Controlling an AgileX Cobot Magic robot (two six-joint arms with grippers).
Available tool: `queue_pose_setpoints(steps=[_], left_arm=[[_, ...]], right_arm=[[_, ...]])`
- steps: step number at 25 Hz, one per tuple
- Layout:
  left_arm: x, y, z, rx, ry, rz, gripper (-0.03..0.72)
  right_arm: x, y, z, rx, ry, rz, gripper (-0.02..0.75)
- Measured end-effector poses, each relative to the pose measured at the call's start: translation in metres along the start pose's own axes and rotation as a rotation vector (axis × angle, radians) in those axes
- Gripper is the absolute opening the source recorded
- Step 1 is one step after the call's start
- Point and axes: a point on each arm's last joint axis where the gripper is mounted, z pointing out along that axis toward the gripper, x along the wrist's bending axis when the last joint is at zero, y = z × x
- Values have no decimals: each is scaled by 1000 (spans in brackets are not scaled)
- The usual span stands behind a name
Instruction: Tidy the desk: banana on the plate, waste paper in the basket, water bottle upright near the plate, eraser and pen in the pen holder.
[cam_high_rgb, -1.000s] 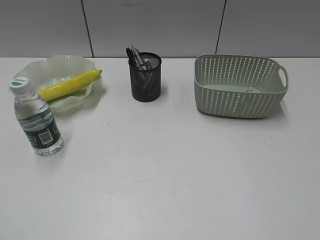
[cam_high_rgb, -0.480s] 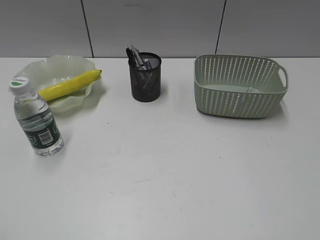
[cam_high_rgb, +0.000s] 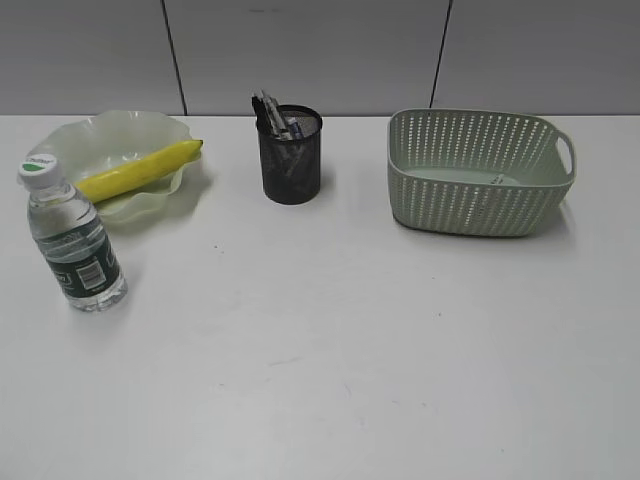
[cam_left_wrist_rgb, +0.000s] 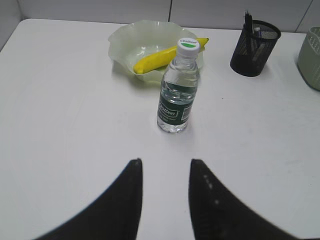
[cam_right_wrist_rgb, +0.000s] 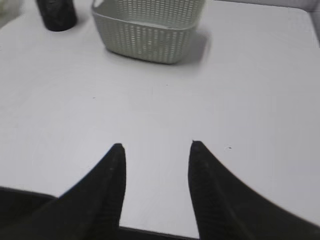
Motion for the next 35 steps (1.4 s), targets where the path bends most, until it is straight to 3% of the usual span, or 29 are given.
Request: queue_pose_setpoints(steps=[4, 7, 17, 20, 23, 35], left_arm=[[0, 0, 0, 0, 0, 0, 237], [0, 0, 0, 0, 0, 0, 236], [0, 0, 0, 0, -1, 8, 235], [0, 0, 0, -1, 8, 125, 235], [-1, 0, 0, -2, 28, 168, 235], [-5, -1, 0, -9, 124, 113, 235]], right_arm=[[1, 0, 0, -2, -147, 68, 340], [1, 0, 0, -3, -193, 90, 340], [1, 0, 0, -3, -211, 98, 339], [1, 0, 0, -3, -211, 98, 339], [1, 0, 0, -3, -211, 98, 339], [1, 0, 0, -3, -211, 98, 339]])
